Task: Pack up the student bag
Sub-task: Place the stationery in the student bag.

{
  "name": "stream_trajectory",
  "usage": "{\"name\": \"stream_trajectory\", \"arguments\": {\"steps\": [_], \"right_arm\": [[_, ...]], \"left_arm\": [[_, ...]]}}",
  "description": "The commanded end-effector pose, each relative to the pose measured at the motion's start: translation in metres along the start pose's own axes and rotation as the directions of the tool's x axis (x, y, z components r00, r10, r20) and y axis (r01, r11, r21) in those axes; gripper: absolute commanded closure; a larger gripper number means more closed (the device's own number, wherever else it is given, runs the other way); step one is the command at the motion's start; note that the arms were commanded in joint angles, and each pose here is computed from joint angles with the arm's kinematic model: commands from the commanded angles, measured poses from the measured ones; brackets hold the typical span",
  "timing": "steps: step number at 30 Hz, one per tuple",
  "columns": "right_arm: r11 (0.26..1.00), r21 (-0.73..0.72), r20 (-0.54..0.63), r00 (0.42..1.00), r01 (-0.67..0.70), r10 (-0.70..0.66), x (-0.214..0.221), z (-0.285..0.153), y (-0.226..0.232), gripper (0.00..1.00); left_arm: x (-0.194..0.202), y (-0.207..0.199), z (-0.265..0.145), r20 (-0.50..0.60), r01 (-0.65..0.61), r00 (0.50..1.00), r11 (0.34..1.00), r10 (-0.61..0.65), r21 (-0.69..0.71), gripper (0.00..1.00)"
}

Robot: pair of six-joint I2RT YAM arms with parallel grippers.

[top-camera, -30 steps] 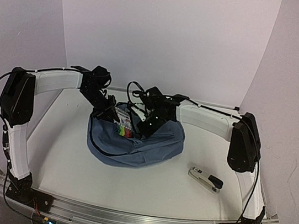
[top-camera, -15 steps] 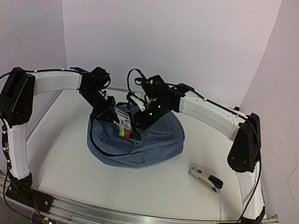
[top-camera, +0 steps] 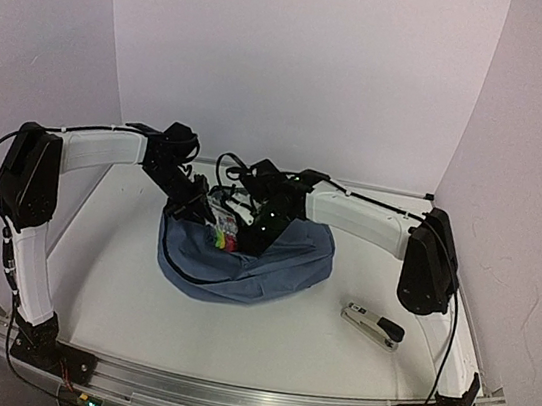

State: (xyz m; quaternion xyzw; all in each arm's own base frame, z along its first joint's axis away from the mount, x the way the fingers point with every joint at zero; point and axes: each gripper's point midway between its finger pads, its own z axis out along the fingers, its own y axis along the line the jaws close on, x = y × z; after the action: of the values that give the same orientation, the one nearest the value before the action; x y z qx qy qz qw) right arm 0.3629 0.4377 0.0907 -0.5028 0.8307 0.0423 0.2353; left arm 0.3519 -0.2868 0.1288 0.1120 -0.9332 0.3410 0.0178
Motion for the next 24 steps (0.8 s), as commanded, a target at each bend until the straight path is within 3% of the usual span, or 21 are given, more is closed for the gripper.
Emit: {"name": "stream_trajectory", "arguments": {"steps": [1, 7, 11, 24], "right_arm": [[0.989, 0.132, -0.059, 0.997, 0.06, -0.053, 0.013, -0.003, -0.024, 0.57], [0.984, 0.177, 0.018, 1.0, 0.008, -0.011, -0.006, -0.034, -0.042, 0.8], [0.989, 0.123, 0.118, 0.991, -0.082, 0.067, -0.015, -0.055, -0.057, 1.0], [0.94, -0.045, 0.369, 0.868, -0.339, 0.331, -0.037, -0.108, -0.078, 1.0]], "left_arm": [[0.019, 0.014, -0.009, -0.037, 0.034, 0.999, 0.998, -0.036, -0.05, 1.0], [0.019, 0.013, -0.009, -0.04, 0.019, 0.999, 0.999, -0.021, -0.045, 1.0], [0.017, 0.001, -0.013, -0.03, -0.044, 0.999, 0.999, 0.044, -0.014, 1.0], [0.035, -0.031, -0.016, -0.109, -0.103, 0.986, 0.975, 0.127, 0.199, 1.0]]}}
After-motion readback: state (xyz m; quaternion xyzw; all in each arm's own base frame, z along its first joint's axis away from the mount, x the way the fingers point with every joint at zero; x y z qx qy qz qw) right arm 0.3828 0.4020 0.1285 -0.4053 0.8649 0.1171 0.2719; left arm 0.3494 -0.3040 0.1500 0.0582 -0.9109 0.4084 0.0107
